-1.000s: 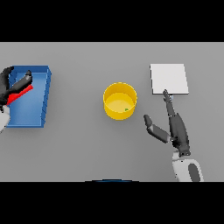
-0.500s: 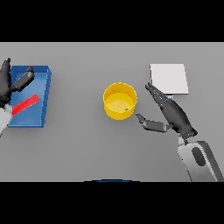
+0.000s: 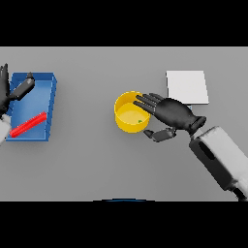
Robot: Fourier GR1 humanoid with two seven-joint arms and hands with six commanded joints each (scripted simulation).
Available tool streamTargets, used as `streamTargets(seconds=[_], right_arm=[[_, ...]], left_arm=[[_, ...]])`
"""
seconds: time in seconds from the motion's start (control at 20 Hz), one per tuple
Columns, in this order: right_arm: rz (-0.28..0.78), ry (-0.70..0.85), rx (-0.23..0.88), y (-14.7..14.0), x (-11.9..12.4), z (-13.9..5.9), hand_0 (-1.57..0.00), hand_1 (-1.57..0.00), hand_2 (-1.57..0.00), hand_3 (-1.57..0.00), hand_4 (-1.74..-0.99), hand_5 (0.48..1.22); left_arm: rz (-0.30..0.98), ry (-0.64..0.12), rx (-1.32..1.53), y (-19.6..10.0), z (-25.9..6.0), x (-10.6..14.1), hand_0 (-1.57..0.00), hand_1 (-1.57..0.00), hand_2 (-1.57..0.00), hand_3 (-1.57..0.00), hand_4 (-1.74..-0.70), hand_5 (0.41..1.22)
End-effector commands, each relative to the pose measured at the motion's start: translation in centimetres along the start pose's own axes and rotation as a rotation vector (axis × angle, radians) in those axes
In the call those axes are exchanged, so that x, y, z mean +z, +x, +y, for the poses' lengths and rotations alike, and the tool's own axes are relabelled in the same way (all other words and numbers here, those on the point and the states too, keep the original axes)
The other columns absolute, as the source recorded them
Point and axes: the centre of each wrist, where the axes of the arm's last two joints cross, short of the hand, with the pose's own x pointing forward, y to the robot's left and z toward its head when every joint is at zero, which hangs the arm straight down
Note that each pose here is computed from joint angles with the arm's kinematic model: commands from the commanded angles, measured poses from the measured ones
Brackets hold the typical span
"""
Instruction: Pick up the red beaker and tilt it to pour out 1 green nut into yellow bowl. Pick up the yellow bowl and place it on the metallic measuring scale.
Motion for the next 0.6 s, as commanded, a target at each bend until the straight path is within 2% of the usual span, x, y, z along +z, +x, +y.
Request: streamTargets(seconds=[0.0,0.2,0.3,0.55], right_arm=[[-0.01,0.042,0.04,0.4,-0.7,0.0,0.0,0.0,0.0,0.0,-1.223,0.703],[-0.041,0.147,0.121,0.6,-2.7,-0.3,0.0,0.0,0.0,0.0,-1.215,0.717],[-0.051,0.204,0.125,0.5,-3.3,0.4,0.0,0.0,0.0,0.0,-1.221,0.722],[-0.06,0.279,0.169,1.1,-5.7,0.2,0.0,0.0,0.0,0.0,-1.25,0.733]], left_arm=[[0.004,0.005,-0.006,0.1,0.2,-0.1,0.0,0.0,0.0,0.0,-0.74,0.702],[-0.007,-0.002,-0.003,-0.2,0.3,0.3,0.0,0.0,0.0,0.0,-0.75,0.707],[0.003,-0.003,-0.002,-0.5,0.4,0.1,0.0,0.0,0.0,0.0,-0.75,0.701],[-0.003,0.008,-0.003,-0.2,0.6,0.2,0.0,0.0,0.0,0.0,-0.74,0.699]])
